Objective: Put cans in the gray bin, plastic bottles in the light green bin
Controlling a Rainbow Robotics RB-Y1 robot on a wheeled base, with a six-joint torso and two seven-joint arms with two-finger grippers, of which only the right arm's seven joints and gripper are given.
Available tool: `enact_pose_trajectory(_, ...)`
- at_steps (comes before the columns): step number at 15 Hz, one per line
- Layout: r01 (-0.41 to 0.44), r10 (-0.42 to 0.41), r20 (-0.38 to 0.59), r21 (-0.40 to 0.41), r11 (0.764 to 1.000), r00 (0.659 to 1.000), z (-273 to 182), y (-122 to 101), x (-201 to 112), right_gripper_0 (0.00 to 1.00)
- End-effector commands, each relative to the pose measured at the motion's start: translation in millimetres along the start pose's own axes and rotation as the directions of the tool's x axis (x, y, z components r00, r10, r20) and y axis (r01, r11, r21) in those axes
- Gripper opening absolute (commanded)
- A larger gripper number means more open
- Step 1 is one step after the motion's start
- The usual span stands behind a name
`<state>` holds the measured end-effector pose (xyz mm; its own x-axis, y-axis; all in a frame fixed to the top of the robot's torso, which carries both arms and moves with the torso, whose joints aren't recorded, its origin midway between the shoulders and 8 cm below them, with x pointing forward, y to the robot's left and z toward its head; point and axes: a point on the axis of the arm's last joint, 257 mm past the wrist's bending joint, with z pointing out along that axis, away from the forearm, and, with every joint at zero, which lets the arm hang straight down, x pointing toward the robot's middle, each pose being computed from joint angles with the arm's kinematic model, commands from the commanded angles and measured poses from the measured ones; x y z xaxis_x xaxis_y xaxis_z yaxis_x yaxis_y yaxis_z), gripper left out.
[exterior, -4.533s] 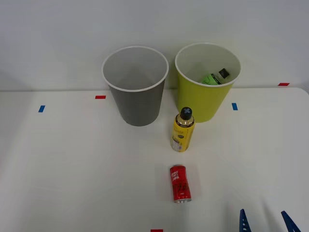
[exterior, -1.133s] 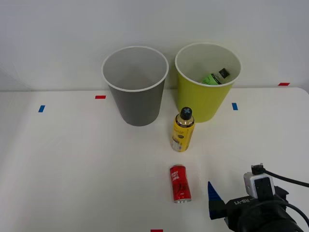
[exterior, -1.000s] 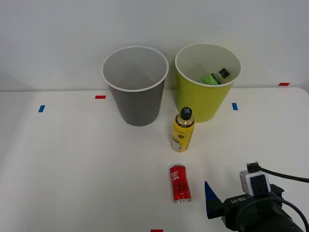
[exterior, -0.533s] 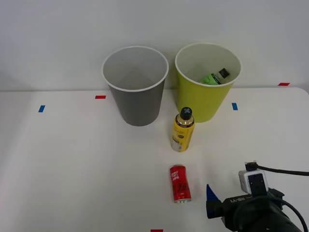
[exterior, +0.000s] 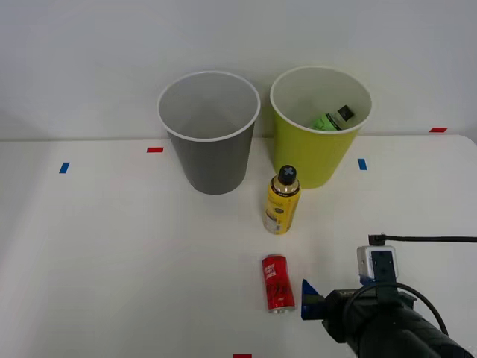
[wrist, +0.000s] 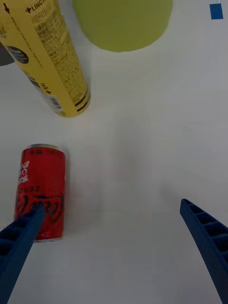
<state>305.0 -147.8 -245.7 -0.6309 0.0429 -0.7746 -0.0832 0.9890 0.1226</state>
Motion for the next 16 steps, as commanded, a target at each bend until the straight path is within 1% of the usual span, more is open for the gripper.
enact_pose_trajectory(1, -0.016, 0.015, -0.018, -0.029, 0.999, 1.0, 17.0, 8.8, -1.8, 0.97)
enact_pose_trajectory(3, -0.028, 0.027, -0.031, -0.036, 0.999, 0.999, 24.6, 8.8, -3.0, 0.96)
enact_pose_trajectory(4, -0.028, 0.027, -0.042, -0.026, 0.999, 0.999, 25.5, 7.4, -2.6, 0.96)
enact_pose_trajectory(5, -0.048, 0.046, -0.072, -0.025, 0.999, 0.996, 25.3, 8.8, 0.6, 0.96)
enact_pose_trajectory(7, -0.138, 0.134, -0.119, -0.026, 0.99, 0.984, 23.1, 15.3, 4.6, 0.96)
enact_pose_trajectory(9, -0.183, 0.178, -0.139, -0.027, 0.983, 0.974, 22.9, 19.7, 5.5, 0.96)
enact_pose_trajectory(10, -0.219, 0.212, -0.152, -0.025, 0.976, 0.965, 22.7, 22.0, 6.4, 0.95)
enact_pose_trajectory(12, -0.265, 0.256, -0.163, -0.038, 0.963, 0.953, 22.4, 28.8, 5.1, 0.95)
enact_pose_trajectory(14, -0.284, 0.273, -0.158, -0.051, 0.957, 0.949, 23.8, 35.1, -0.3, 0.95)
enact_pose_trajectory(15, -0.296, 0.282, -0.171, -0.062, 0.953, 0.944, 26.9, 41.2, -0.2, 0.95)
enact_pose_trajectory(16, -0.29, 0.275, -0.166, -0.073, 0.954, 0.947, 34.9, 45.2, -4.7, 0.95)
